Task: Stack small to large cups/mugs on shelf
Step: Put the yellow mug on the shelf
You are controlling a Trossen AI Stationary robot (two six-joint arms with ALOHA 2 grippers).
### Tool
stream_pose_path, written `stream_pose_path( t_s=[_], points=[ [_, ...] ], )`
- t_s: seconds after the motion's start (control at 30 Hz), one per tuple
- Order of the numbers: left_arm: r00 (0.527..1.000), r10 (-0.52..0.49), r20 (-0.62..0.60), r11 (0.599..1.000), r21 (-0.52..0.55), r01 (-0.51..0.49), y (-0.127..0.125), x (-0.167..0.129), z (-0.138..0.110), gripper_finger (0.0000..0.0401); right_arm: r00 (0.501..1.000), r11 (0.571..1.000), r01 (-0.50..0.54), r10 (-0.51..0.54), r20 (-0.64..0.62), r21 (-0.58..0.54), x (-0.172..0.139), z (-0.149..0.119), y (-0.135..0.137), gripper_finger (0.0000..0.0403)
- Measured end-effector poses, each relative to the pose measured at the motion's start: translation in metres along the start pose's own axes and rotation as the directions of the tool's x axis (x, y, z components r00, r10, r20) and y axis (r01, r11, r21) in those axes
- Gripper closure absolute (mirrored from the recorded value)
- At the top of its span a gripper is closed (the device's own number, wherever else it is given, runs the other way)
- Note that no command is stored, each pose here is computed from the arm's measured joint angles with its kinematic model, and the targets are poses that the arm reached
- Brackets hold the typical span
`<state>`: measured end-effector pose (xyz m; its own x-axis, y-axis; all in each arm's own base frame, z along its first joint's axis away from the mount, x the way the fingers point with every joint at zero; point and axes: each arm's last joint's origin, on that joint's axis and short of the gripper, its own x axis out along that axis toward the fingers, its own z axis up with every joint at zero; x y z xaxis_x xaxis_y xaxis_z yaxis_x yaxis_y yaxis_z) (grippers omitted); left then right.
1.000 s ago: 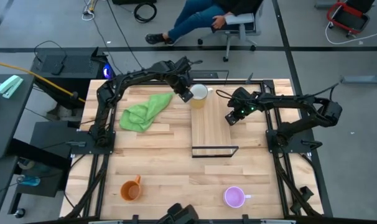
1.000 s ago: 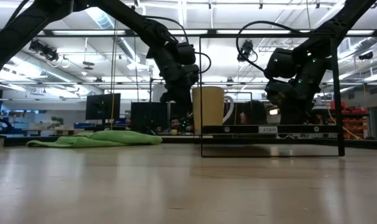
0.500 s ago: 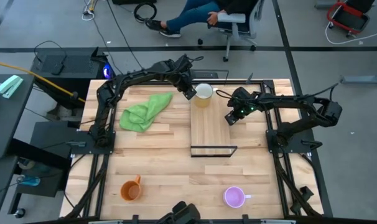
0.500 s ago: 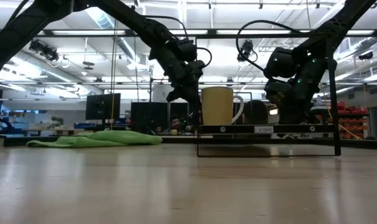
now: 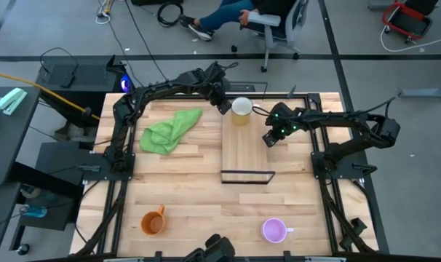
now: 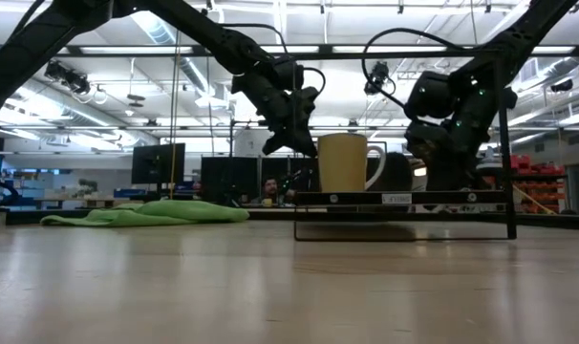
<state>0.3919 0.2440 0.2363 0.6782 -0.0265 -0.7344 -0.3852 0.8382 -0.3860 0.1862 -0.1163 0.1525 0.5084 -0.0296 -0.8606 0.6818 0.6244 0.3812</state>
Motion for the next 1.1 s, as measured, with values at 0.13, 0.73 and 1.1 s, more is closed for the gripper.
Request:
stream_pose_path(
  t_s=[0.13, 0.73, 1.1],
  points=[
    [1.0, 0.002, -0.005, 1.0, -0.014, -0.002, 0.001, -0.001, 0.0, 0.0382, 1.0, 1.0, -0.004, 0.004, 0.001, -0.007, 0.0, 0.0, 0.001, 0.0403],
    [0.998, -0.012, -0.057, 1.0, -0.008, 0.011, -0.008, 0.004, -0.006, 0.0382, 1.0, 1.0, 0.003, -0.004, 0.022, 0.01, -0.002, 0.004, -0.005, 0.0403],
    [1.0, -0.029, -0.012, 1.0, -0.009, 0.029, -0.01, 0.004, -0.002, 0.0385, 1.0, 1.0, 0.005, -0.005, 0.02, 0.013, -0.002, 0.003, -0.005, 0.0403]
  ],
)
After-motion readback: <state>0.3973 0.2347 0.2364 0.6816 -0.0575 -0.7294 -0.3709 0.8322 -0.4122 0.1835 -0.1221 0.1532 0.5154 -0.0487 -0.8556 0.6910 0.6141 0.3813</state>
